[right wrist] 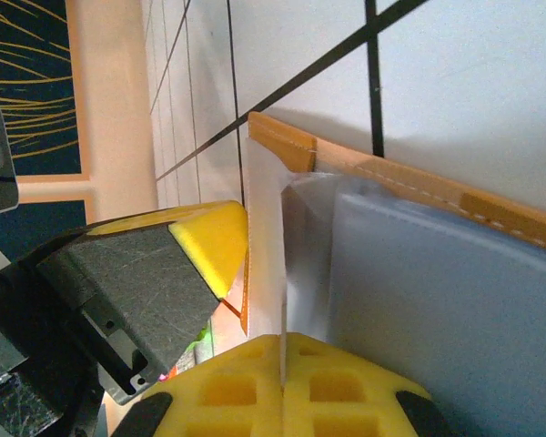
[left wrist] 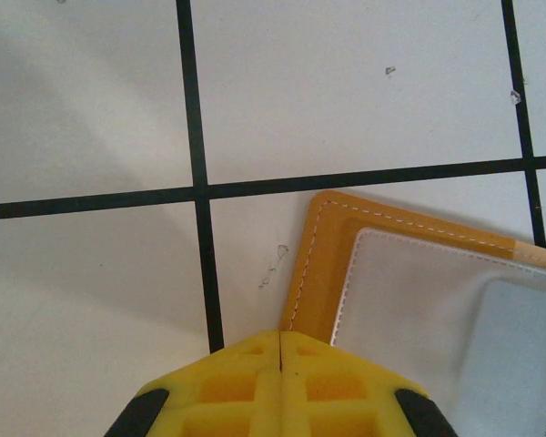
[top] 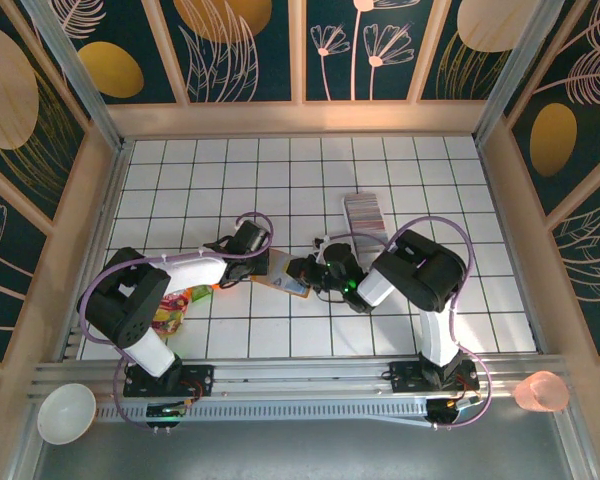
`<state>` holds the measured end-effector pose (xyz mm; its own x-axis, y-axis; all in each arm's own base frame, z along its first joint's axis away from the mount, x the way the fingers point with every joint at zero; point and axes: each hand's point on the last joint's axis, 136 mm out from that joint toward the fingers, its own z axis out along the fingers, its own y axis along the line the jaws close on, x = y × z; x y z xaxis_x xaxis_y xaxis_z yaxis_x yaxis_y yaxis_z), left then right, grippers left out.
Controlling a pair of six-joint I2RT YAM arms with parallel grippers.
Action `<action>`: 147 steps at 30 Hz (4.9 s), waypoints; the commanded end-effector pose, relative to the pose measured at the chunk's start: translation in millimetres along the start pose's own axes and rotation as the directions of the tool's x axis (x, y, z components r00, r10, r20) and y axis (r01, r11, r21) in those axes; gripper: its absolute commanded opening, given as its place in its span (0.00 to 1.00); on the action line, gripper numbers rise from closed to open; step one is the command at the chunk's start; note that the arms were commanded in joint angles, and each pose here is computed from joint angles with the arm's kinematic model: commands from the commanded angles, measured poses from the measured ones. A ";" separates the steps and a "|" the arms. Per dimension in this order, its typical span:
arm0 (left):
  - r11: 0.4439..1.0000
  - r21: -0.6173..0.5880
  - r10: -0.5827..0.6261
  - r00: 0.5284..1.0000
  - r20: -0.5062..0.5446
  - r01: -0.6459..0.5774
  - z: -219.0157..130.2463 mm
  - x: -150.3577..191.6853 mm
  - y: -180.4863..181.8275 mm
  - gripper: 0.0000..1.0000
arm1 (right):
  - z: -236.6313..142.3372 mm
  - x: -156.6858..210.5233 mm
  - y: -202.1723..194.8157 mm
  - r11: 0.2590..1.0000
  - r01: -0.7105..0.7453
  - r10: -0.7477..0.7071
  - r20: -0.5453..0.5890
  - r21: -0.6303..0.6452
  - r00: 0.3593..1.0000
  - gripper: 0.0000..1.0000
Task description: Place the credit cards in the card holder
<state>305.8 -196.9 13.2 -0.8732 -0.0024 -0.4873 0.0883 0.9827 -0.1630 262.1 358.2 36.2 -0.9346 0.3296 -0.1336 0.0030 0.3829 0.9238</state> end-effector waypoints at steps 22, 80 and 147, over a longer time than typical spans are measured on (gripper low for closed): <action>0.997 -0.073 0.022 0.976 -0.215 -0.039 6.8 64.0 24.6 0.00 | -2.4 -10.5 -13.4 0.933 0.079 -0.092 0.022 0.352 0.995 0.27; 0.997 0.058 -0.032 0.969 -0.243 0.048 -2.5 92.0 7.6 0.00 | -19.9 -10.2 -19.5 0.738 0.257 -0.230 -0.126 0.624 0.965 0.00; 0.967 0.221 -0.097 0.984 -0.146 0.128 -49.0 55.2 -24.1 0.19 | -70.1 29.6 -15.9 0.754 0.184 -0.200 -0.046 0.630 0.979 0.34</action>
<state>244.0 -214.3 44.6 -0.9163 -0.0839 -0.3917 0.0967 0.9025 -0.4196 210.3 301.8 50.4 -0.9318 0.1910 -0.3087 0.0305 0.8885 0.4579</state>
